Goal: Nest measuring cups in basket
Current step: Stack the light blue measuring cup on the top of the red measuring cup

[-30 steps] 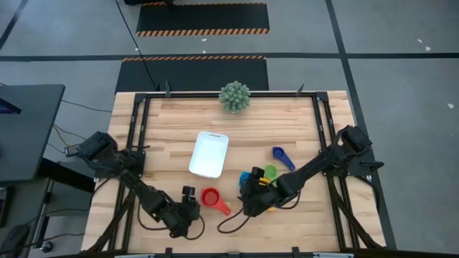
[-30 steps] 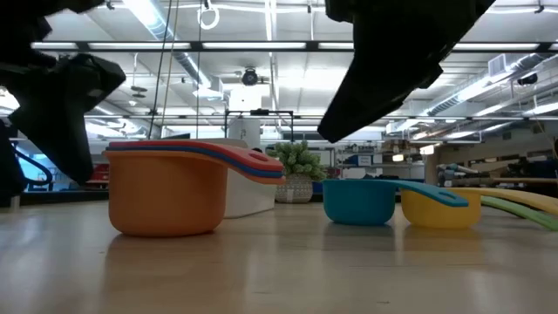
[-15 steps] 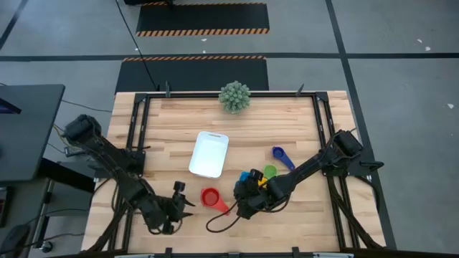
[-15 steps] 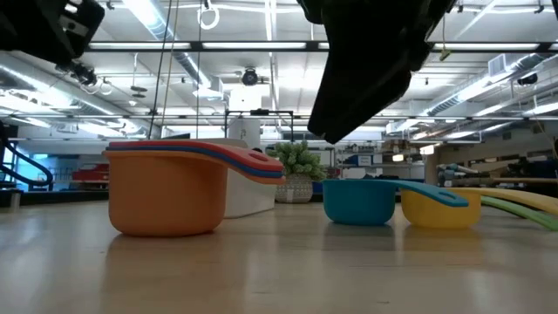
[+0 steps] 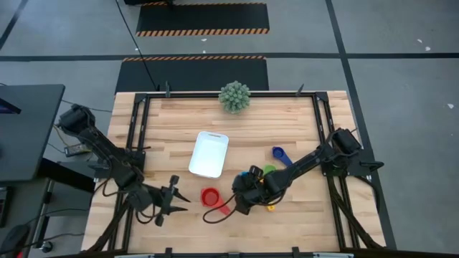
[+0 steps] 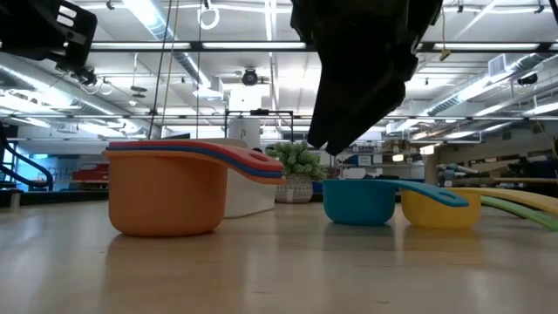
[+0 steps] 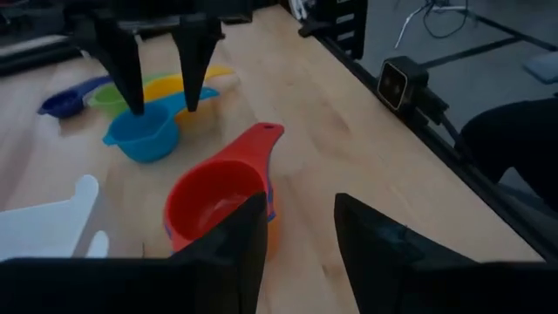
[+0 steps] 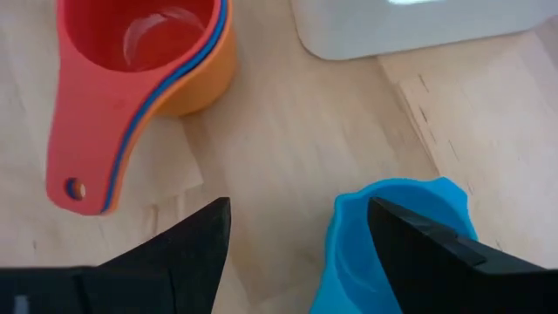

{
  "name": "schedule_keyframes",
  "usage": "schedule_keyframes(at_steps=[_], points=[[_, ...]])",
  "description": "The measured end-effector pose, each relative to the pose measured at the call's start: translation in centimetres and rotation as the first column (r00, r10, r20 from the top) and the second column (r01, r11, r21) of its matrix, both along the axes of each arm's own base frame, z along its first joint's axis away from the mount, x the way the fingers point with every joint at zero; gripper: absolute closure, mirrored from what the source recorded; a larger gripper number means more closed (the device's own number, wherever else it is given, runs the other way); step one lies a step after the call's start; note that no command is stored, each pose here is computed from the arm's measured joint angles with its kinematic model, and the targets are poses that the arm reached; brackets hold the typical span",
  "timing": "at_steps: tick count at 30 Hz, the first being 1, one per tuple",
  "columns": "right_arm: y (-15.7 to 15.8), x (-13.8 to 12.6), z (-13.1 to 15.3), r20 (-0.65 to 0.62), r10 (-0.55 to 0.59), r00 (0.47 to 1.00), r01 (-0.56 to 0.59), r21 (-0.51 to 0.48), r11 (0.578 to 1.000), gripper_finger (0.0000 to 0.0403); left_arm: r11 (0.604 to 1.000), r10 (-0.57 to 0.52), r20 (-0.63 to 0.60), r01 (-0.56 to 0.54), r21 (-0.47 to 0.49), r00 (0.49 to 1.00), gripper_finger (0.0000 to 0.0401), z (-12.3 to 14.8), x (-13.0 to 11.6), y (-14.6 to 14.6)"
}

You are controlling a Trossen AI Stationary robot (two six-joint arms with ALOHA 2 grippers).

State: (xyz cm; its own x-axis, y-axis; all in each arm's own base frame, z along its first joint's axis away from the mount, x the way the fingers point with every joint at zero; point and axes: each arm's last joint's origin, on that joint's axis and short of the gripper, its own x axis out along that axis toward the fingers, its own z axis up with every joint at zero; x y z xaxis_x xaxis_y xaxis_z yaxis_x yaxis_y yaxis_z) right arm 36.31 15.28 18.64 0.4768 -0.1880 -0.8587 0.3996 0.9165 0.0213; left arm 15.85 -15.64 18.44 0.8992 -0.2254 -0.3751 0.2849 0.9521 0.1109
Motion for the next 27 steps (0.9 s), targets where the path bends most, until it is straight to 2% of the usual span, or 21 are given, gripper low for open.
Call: schedule_keyframes(at_steps=[8,12,16,21,27], points=[[-0.6,0.7,0.8,-0.013,0.042,0.999,-0.042,0.006,0.999,0.0126,0.999,-0.008,0.077,0.012,-0.049,0.997,0.0260,-1.3,-1.4,1.6],[-0.8,0.6,1.7,-0.033,-0.028,0.999,0.029,0.038,0.999,0.0126,0.994,-0.004,0.137,0.018,-0.105,0.991,0.0260,-1.8,-1.9,2.2],[-0.8,0.6,1.9,-0.041,-0.087,0.995,0.089,0.059,0.994,0.0126,0.994,-0.005,0.153,0.023,-0.110,0.988,0.0260,-1.8,-2.0,2.3],[-0.6,0.8,2.5,-0.026,-0.097,0.995,0.099,0.086,0.991,0.0126,0.994,-0.011,0.170,0.029,-0.102,0.985,0.0260,-1.4,-2.1,2.5],[-1.1,1.1,3.8,-0.033,-0.112,0.993,0.114,0.074,0.991,0.0126,0.991,-0.060,0.164,0.078,-0.105,0.985,0.0260,-0.1,-2.2,4.4]])
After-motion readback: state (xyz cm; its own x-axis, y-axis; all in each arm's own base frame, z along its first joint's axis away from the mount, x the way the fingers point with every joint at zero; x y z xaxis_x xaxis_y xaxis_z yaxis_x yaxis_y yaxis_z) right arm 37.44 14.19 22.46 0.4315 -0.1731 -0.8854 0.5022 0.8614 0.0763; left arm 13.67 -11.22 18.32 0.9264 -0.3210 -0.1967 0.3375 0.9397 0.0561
